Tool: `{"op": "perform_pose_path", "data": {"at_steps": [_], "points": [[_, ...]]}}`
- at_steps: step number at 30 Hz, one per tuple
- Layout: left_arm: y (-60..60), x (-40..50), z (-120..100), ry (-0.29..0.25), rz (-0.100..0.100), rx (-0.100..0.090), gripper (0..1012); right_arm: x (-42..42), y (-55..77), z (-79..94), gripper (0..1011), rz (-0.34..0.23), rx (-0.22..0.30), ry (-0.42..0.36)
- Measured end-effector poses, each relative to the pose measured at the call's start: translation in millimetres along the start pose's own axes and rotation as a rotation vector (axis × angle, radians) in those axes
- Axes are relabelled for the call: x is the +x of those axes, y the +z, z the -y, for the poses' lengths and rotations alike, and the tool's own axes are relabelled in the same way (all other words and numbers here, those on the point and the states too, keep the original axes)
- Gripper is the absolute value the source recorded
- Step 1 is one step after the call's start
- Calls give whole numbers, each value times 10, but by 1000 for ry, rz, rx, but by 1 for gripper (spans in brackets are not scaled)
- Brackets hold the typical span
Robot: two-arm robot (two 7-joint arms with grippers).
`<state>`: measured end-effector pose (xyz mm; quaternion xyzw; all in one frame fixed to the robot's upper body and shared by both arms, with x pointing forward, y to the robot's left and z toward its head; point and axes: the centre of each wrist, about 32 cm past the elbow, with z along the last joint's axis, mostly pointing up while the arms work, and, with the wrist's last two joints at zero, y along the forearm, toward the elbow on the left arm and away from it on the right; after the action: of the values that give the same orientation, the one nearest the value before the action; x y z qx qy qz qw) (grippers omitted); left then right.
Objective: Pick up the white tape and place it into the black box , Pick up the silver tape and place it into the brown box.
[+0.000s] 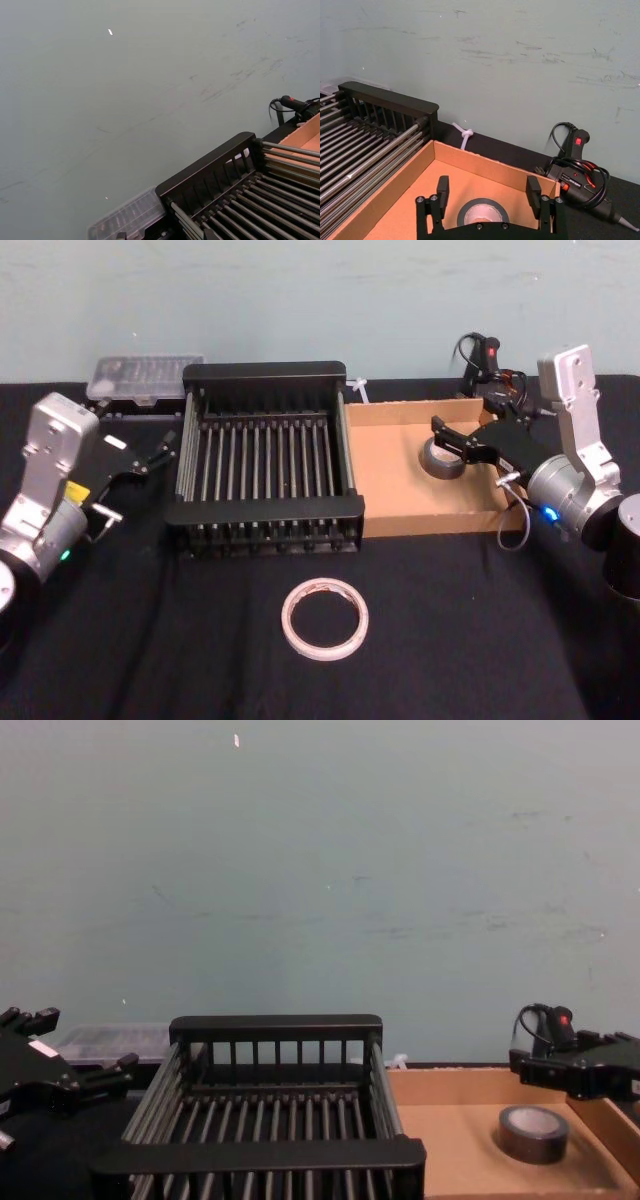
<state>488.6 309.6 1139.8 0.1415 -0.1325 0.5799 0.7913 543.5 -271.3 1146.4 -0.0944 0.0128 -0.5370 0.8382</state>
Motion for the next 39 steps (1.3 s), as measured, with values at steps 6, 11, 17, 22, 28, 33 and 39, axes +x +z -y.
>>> {"op": "perform_pose_path", "data": {"at_steps": [6,11,17,22,28,33,39], "points": [[0,0,0,0,0,0,1001,0,0,0,1002,0,0,0],[0,0,0,0,0,0,1001,7,-8,36,1002,-2,0,-2],[0,0,0,0,0,0,1001,-17,-4,152,1002,-7,2,2],[0,0,0,0,0,0,1001,-75,27,287,1002,7,12,18],[0,0,0,0,0,0,1001,-140,77,460,1002,-1,13,42],[0,0,0,0,0,0,1001,-171,128,621,1003,-13,13,65],[0,0,0,0,0,0,1001,-199,159,771,1003,-9,16,89]]}}
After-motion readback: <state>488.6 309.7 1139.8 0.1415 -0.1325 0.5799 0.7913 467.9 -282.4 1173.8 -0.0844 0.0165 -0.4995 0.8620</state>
